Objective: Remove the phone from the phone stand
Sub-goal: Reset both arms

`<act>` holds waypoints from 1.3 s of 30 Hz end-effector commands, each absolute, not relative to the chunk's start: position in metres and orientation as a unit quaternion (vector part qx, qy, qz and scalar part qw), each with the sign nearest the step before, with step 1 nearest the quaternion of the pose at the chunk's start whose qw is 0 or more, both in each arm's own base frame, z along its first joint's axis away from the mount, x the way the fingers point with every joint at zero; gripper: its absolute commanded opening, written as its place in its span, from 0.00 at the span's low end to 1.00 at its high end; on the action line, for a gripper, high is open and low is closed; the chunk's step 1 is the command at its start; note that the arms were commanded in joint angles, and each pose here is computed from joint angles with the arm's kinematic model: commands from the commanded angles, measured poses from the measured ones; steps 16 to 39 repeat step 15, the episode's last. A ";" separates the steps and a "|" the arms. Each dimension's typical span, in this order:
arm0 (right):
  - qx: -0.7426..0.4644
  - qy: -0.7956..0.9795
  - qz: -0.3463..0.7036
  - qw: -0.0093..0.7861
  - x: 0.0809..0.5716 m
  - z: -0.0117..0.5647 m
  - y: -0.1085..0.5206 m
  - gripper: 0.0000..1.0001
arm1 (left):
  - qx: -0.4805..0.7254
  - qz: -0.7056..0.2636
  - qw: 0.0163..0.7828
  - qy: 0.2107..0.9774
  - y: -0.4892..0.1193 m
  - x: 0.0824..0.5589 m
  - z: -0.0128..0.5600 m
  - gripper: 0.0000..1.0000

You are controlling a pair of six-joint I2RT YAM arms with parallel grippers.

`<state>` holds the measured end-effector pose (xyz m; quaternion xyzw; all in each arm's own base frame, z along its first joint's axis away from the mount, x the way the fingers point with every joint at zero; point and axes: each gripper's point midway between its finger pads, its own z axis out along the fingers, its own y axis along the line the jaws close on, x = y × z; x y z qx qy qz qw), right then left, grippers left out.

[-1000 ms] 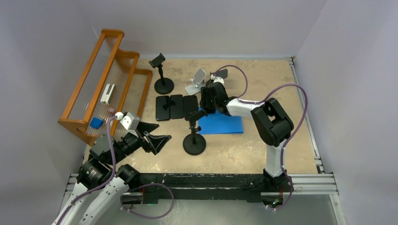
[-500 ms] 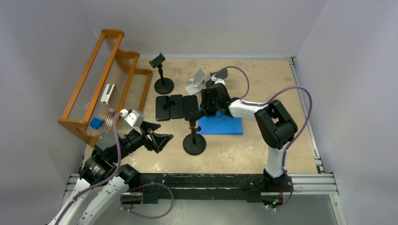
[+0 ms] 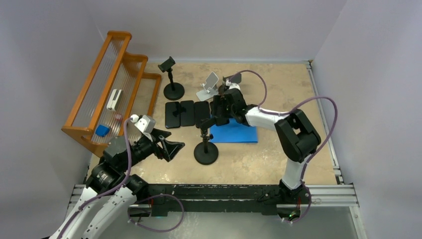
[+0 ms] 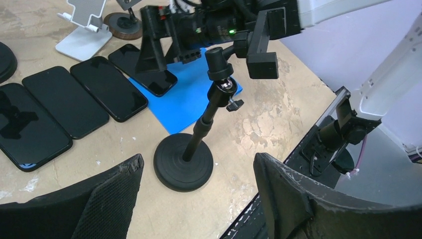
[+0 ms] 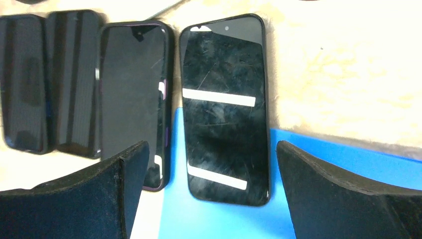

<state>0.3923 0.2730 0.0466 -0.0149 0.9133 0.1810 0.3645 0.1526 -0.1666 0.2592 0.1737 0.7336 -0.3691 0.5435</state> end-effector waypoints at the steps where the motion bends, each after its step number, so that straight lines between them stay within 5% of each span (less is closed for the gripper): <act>1: 0.013 0.873 0.221 0.434 0.396 0.123 0.269 0.99 | 0.144 -0.363 0.563 0.728 -0.162 0.162 0.277 0.80; 9: 0.099 0.746 0.264 0.603 0.361 0.270 0.207 0.99 | 0.008 -0.317 0.539 0.781 -0.140 0.189 0.267 0.82; 14: 0.113 0.673 0.293 0.669 0.317 0.322 0.168 0.99 | 0.035 -0.323 0.532 0.782 -0.147 0.187 0.268 0.82; 39: 0.120 0.664 0.295 0.676 0.311 0.327 0.161 0.99 | 0.052 -0.329 0.537 0.775 -0.150 0.183 0.273 0.82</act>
